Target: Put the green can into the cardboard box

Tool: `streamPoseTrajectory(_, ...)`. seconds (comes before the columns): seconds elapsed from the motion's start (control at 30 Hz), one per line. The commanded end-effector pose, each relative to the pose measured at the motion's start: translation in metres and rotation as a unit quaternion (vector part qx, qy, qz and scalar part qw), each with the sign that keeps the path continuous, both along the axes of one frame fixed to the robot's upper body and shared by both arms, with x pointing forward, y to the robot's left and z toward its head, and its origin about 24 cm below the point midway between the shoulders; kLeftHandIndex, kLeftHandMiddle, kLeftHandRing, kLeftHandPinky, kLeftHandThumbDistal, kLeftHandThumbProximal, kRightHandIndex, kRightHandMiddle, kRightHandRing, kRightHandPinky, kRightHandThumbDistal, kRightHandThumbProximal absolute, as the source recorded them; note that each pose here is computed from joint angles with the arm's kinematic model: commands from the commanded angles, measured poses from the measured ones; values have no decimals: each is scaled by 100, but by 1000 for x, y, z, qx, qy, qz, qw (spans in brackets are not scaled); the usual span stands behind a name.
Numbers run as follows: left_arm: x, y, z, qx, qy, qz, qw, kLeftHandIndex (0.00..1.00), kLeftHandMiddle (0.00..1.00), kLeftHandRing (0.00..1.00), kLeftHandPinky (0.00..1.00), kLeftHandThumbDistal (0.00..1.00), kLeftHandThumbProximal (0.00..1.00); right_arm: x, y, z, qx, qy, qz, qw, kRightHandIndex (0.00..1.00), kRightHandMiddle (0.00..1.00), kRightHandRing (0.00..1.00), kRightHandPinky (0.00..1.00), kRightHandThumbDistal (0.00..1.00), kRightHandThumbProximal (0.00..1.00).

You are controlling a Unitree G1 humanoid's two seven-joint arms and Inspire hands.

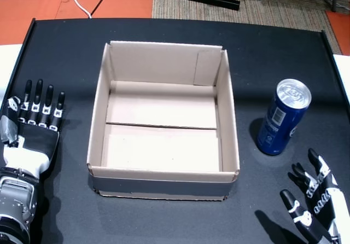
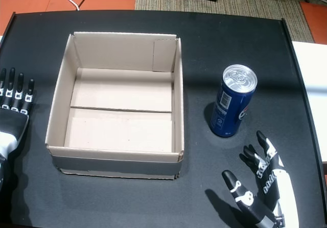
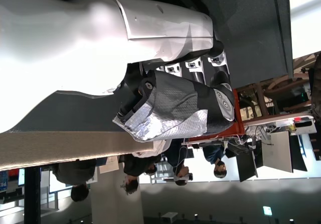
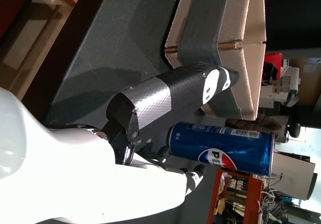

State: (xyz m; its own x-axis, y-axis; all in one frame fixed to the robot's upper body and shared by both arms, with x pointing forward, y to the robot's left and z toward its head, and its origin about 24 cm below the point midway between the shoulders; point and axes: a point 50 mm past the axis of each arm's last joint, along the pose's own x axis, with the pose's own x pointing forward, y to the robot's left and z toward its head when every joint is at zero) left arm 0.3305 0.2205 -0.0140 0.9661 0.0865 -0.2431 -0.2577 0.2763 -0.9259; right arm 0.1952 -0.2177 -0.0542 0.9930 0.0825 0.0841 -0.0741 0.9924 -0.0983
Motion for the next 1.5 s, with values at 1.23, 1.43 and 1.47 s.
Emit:
streamPoseTrajectory(1.23,-26,-6,-33,-10,85,-9,996,58,53,61,72,0,54,20,-15,11,-32,3,-5,999,94,93,95,100,100,54)
streamPoseTrajectory(1.43,-26,-5,-33,-11,87,-7,996,57,52,59,72,0,52,24,-12,14,-48,-5,0,999,90,91,94,100,100,55)
streamPoseTrajectory(1.47,-26,-5,-33,-14,87,-6,996,58,52,59,72,0,52,25,-12,15,-51,-7,0,999,89,90,94,100,100,56)
